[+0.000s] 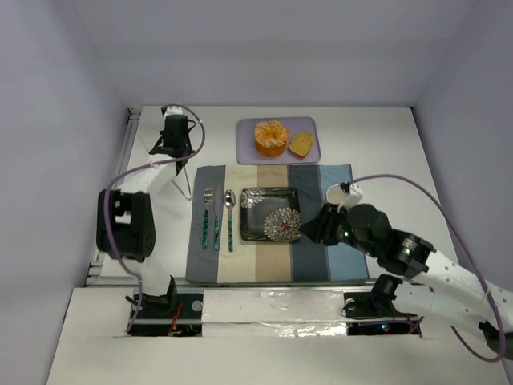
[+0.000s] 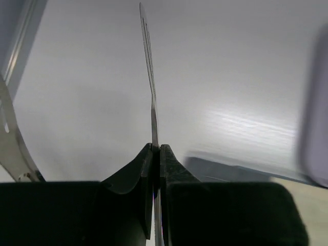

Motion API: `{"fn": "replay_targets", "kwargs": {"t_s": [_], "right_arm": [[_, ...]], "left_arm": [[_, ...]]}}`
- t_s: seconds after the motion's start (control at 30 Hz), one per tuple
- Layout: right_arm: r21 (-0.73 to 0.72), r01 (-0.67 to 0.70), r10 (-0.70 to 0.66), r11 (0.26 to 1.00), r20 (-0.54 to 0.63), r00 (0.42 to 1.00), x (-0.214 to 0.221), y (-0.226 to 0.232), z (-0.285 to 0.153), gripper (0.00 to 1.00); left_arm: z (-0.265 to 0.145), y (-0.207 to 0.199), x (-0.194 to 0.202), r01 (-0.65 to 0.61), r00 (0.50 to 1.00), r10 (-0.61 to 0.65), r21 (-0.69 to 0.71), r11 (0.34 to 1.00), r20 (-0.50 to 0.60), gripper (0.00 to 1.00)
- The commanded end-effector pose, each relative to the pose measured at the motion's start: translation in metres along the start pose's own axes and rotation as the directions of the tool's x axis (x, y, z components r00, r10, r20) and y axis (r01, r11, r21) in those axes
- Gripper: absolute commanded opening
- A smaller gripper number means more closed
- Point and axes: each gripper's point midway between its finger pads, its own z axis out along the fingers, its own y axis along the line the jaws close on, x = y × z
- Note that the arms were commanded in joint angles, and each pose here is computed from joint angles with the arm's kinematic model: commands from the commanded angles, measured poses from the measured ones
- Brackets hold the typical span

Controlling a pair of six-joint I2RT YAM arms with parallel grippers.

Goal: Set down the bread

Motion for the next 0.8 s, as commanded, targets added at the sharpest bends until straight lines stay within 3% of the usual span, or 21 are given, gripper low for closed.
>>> {"fn": "replay_targets", "kwargs": {"t_s": [0.0, 0.03, 0.07, 0.1, 0.13, 0.17, 0.33, 0.37, 0.53, 0.6, 0.63, 0.7, 0.73, 0.77], "right_arm": [[0.037, 0.058, -0.060, 0.998, 0.075, 0.995, -0.044, 0.027, 0.000, 0.43], [0.015, 0.056, -0.057, 0.998, 0.079, 0.995, -0.049, 0.036, 0.000, 0.43], [-0.020, 0.055, -0.053, 0.998, 0.088, 0.995, -0.052, 0.045, 0.000, 0.36], [-0.169, 0.082, -0.060, 0.982, 0.130, 0.990, -0.060, 0.073, -0.007, 0.11], [-0.245, 0.098, -0.064, 0.964, 0.143, 0.988, -0.057, 0.082, -0.008, 0.11], [-0.290, 0.102, -0.059, 0.952, 0.155, 0.986, -0.053, 0.085, -0.006, 0.00], [-0.395, 0.086, -0.044, 0.915, 0.112, 0.993, -0.045, 0.109, 0.005, 0.00], [-0.421, 0.086, -0.039, 0.903, 0.119, 0.992, -0.048, 0.117, 0.009, 0.00], [-0.552, 0.082, -0.014, 0.829, 0.128, 0.992, -0.060, 0.157, 0.009, 0.00], [-0.565, 0.064, 0.012, 0.823, 0.129, 0.992, -0.063, 0.164, 0.020, 0.00], [-0.566, 0.049, 0.019, 0.823, 0.113, 0.993, -0.060, 0.165, 0.025, 0.00], [-0.576, 0.045, 0.031, 0.817, 0.122, 0.992, -0.066, 0.172, 0.032, 0.37], [-0.575, 0.027, 0.043, 0.818, 0.108, 0.993, -0.063, 0.172, 0.040, 0.54], [-0.585, 0.023, 0.053, 0.811, 0.112, 0.992, -0.063, 0.174, 0.042, 0.85]], "left_arm": [[-0.083, -0.041, -0.099, 0.086, 0.960, -0.138, 0.210, 0.974, 0.244, 0.00], [-0.099, -0.062, -0.099, 0.068, 0.958, -0.142, 0.285, 0.956, 0.247, 0.00], [-0.121, -0.067, -0.112, 0.069, 0.944, -0.170, 0.336, 0.939, 0.282, 0.00], [-0.134, -0.081, -0.108, 0.075, 0.945, -0.198, 0.419, 0.905, 0.259, 0.00], [-0.145, -0.086, -0.108, 0.081, 0.943, -0.221, 0.470, 0.879, 0.251, 0.00], [-0.171, -0.091, -0.120, 0.084, 0.922, -0.268, 0.533, 0.842, 0.278, 0.00], [-0.242, -0.114, -0.100, 0.107, 0.911, -0.378, 0.793, 0.600, 0.164, 0.00], [-0.268, -0.112, -0.110, 0.107, 0.885, -0.434, 0.834, 0.541, 0.168, 0.00], [-0.322, -0.114, -0.094, 0.083, 0.871, -0.482, 0.936, 0.341, 0.098, 0.00], [-0.351, -0.110, -0.098, 0.051, 0.846, -0.525, 0.968, 0.245, 0.089, 0.00], [-0.352, -0.113, -0.084, 0.058, 0.858, -0.511, 0.977, 0.205, 0.056, 0.00], [-0.378, -0.107, -0.088, -0.008, 0.827, -0.557, 0.994, 0.113, 0.070, 0.00], [-0.379, -0.110, -0.075, 0.032, 0.836, -0.549, 0.997, 0.064, 0.008, 0.00], [-0.392, -0.105, -0.078, -0.011, 0.818, -0.575, 1.000, 0.029, 0.025, 0.00]]}}
